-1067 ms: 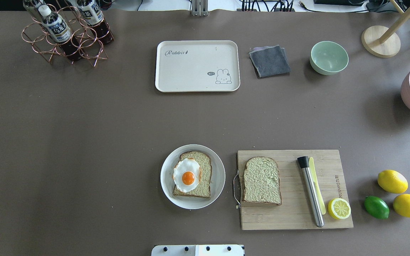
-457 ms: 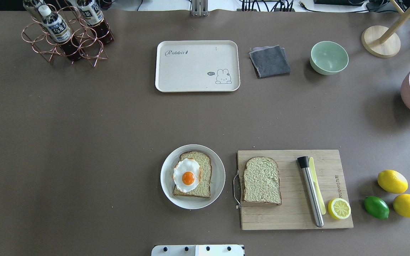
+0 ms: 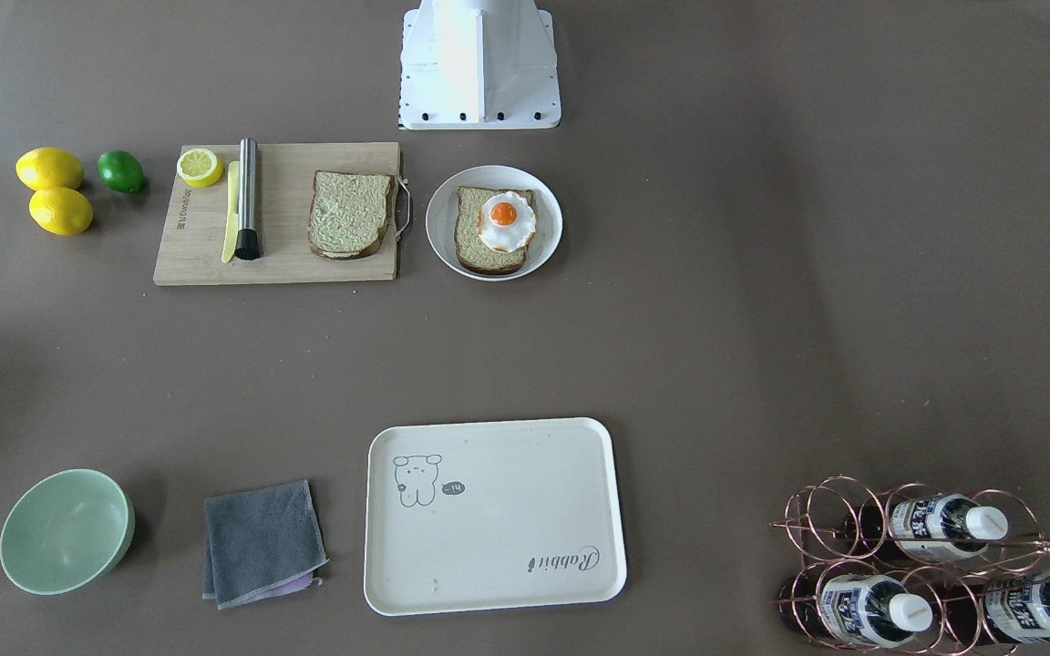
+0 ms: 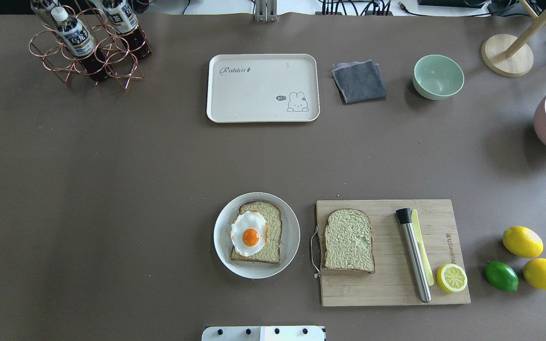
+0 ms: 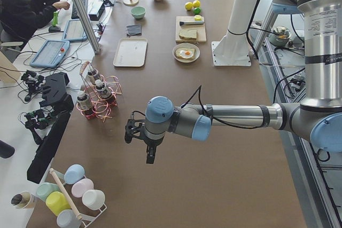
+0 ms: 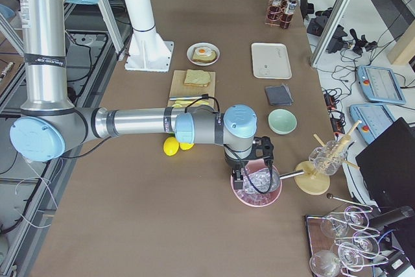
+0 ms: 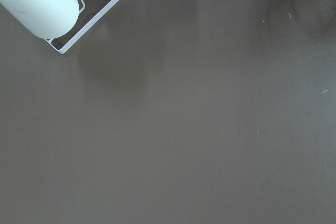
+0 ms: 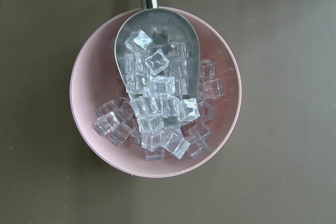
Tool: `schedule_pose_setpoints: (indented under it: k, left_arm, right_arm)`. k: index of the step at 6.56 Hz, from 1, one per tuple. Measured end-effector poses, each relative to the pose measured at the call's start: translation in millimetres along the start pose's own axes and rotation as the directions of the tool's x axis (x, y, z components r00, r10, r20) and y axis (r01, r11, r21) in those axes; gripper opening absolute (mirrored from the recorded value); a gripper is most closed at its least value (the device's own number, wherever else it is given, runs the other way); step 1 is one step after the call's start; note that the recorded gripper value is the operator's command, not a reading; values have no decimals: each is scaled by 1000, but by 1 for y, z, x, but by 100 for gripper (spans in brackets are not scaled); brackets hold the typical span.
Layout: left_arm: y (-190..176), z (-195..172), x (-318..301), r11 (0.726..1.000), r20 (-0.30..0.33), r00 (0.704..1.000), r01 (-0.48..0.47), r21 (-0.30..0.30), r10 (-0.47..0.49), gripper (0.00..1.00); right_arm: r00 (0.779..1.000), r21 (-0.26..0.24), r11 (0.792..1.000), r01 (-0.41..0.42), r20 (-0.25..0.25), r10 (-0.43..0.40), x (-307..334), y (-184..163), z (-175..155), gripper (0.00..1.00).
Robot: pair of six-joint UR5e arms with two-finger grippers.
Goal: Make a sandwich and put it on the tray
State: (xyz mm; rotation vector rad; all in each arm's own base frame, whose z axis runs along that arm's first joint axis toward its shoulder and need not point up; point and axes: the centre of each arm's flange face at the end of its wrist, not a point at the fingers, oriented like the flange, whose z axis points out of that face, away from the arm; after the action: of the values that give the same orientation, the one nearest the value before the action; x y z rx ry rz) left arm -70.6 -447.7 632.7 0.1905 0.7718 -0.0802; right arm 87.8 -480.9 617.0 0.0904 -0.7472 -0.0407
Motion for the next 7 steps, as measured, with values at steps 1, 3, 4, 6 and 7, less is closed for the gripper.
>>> schedule_pose_setpoints:
  k: [1, 3, 4, 6, 7]
  left_arm:
    - [1, 1, -1, 1000, -1, 1000, -4, 0, 4, 98]
    - [3, 1, -1, 1000, -2, 1000, -6, 0, 6, 98]
    - [3, 1, -1, 1000, -3, 1000, -7, 1, 7, 98]
    - [3, 0, 0, 1000, -5, 1000, -10, 4, 10, 98]
    - [3, -1, 0, 1000, -5, 1000, -13, 9, 13, 98]
  right_arm:
    - [1000, -1, 1000, 0, 0, 0, 1, 0, 1, 100]
    - [1000, -5, 1000, -3, 1, 3, 3, 2, 2, 100]
    - [1000, -8, 1000, -6, 2, 6, 4, 5, 4, 100]
    - [1000, -13, 1000, -9, 4, 9, 5, 9, 6, 100]
    - [1000, -16, 1000, -11, 4, 11, 6, 12, 7, 100]
